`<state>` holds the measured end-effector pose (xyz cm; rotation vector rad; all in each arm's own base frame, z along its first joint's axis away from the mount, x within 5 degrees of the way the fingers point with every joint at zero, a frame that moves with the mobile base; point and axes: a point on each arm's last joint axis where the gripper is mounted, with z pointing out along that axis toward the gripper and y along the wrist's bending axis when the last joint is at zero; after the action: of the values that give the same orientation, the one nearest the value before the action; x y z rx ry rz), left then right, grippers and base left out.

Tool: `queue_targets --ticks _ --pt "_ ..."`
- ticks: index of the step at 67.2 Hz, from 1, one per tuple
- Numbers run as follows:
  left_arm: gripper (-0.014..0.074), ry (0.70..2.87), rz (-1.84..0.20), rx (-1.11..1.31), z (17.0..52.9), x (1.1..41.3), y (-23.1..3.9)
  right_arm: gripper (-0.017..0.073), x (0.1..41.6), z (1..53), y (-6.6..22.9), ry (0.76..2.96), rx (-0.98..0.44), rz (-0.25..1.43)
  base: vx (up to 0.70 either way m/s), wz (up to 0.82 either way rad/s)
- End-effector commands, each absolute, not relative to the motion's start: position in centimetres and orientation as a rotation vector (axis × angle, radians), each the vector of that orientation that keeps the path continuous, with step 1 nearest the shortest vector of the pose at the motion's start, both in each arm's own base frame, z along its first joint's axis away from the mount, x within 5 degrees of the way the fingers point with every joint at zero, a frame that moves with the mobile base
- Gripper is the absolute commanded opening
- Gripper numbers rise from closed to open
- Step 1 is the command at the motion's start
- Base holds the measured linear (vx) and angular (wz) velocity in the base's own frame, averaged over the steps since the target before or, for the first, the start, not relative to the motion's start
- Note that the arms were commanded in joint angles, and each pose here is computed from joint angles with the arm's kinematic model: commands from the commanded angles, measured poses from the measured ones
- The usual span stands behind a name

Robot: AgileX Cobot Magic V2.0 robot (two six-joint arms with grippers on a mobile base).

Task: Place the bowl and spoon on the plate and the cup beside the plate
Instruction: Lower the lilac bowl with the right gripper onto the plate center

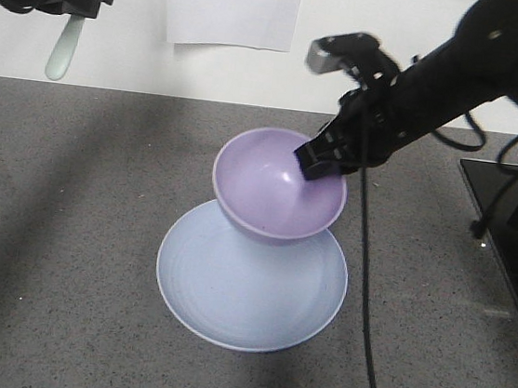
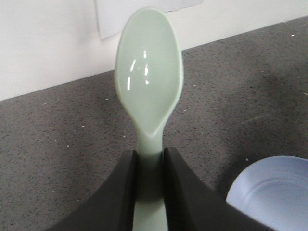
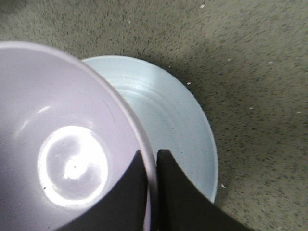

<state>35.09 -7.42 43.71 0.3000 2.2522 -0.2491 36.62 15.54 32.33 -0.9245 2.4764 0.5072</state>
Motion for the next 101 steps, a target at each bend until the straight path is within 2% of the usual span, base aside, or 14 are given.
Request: queue_targets --ticks 1,26,48,61,82,101 --pt "-0.0006 2.138 -0.273 0.299 46.1 34.0 -7.8 0.0004 36.7 33.6 16.2 2.411 -0.89 0.488 0.0 0.0" --pt "-0.0006 2.144 -0.275 0.301 46.0 34.0 -7.9 0.0004 37.8 29.2 17.0 2.572 -0.964 0.505 0.0 0.0" --pt "-0.0006 2.144 -0.275 0.301 46.0 34.0 -7.9 0.0018 37.9 27.6 17.3 2.637 -0.989 0.559 0.0 0.0" --pt "-0.0006 2.144 -0.275 0.301 46.0 34.0 -7.9 0.009 38.1 27.5 17.4 2.628 -0.977 0.561 0.0 0.0" --pt "-0.0006 2.145 -0.275 0.302 46.0 34.0 -7.9 0.0288 38.2 27.7 17.4 2.603 -0.987 0.55 0.0 0.0" --pt "-0.0006 2.113 -0.275 0.292 46.4 34.0 -7.8 0.03 38.0 31.6 17.2 2.494 -0.957 0.523 0.0 0.0"
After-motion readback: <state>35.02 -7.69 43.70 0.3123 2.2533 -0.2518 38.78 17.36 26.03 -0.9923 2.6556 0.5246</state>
